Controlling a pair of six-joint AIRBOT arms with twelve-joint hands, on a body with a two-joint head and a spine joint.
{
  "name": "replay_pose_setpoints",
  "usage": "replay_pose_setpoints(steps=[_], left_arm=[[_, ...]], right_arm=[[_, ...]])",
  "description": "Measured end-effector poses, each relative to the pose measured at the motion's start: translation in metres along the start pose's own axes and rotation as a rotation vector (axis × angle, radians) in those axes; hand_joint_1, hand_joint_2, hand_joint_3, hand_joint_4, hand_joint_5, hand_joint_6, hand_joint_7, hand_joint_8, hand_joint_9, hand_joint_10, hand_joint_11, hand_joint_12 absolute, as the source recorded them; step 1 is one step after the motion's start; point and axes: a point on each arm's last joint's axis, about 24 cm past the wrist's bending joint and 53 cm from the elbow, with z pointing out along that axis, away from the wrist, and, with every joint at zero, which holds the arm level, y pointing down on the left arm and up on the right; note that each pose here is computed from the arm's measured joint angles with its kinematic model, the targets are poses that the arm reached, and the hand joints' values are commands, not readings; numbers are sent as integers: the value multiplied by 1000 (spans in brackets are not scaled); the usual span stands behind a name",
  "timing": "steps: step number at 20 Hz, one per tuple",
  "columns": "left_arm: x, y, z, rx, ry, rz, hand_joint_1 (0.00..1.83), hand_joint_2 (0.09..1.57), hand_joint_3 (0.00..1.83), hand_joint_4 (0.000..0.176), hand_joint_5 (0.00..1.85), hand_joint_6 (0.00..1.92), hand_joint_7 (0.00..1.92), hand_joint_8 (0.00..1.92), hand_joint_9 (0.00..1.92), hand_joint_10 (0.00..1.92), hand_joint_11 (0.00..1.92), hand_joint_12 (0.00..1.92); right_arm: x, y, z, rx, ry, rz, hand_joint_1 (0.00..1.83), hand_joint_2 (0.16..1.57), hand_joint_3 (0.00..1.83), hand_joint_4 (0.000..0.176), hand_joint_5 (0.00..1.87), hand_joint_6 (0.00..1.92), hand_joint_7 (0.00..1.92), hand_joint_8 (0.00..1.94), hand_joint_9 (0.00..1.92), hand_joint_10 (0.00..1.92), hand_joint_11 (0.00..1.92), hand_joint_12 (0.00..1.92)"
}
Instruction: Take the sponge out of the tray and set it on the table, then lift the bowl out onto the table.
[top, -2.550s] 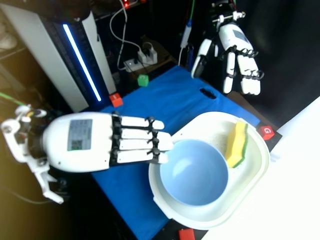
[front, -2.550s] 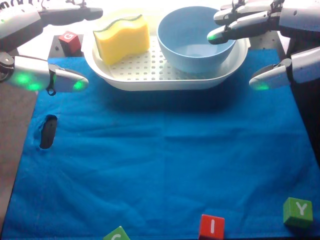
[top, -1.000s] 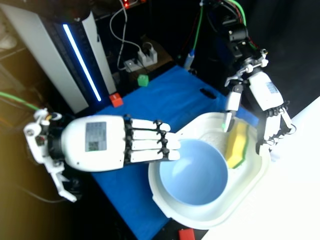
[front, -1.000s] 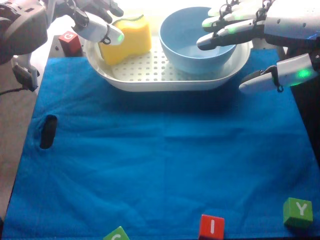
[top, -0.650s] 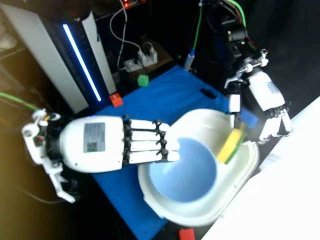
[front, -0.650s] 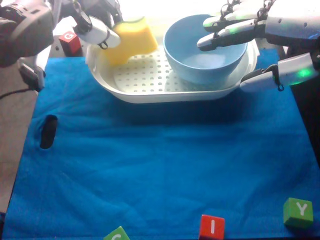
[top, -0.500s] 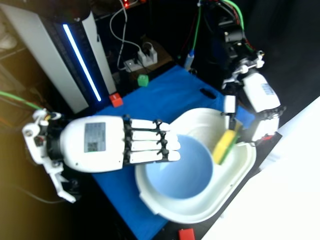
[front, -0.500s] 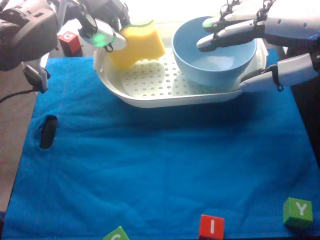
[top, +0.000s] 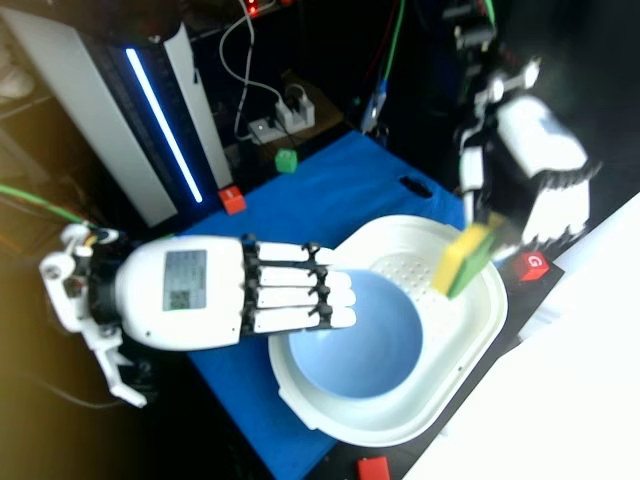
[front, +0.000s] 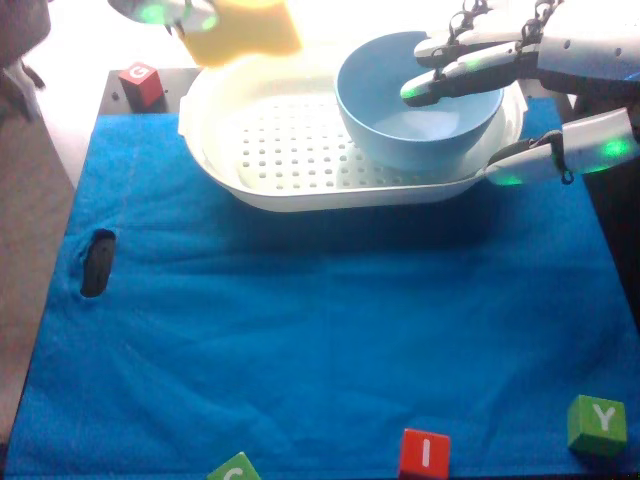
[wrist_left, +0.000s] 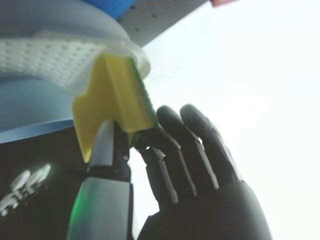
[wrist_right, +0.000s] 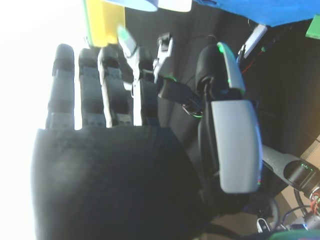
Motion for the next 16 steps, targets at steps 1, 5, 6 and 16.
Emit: replay_pose_setpoints(steps=[1,5,6,16], left_arm=[[-6,-6,-2,17,-10,12,1252,1083,1,0,1085,631,1046,1058,712,951,84,1621],[-18,-12,-15,41,-23,37,1244,1082,0,0,1107,634,1024,1051,818,810,431,1455],[-19,-13,-19,45,-22,44,1355,1084,0,0,1070,691,1030,932,916,1098,699,1240],[11,-59,-109,288,53,24,1265,1048,1,0,1243,369,1075,1003,1091,762,835,1409]], right_arm=[[0,0,0,1,0,0,738,1157,0,140,344,2,203,0,101,0,0,342],[0,0,0,2,-1,1,702,1157,1,124,351,3,211,1,99,0,0,404],[-1,-1,-1,3,-2,2,688,1159,1,130,346,0,217,1,97,0,0,377],[2,-9,-13,34,-1,28,666,1190,0,130,322,1,204,1,112,3,0,440]])
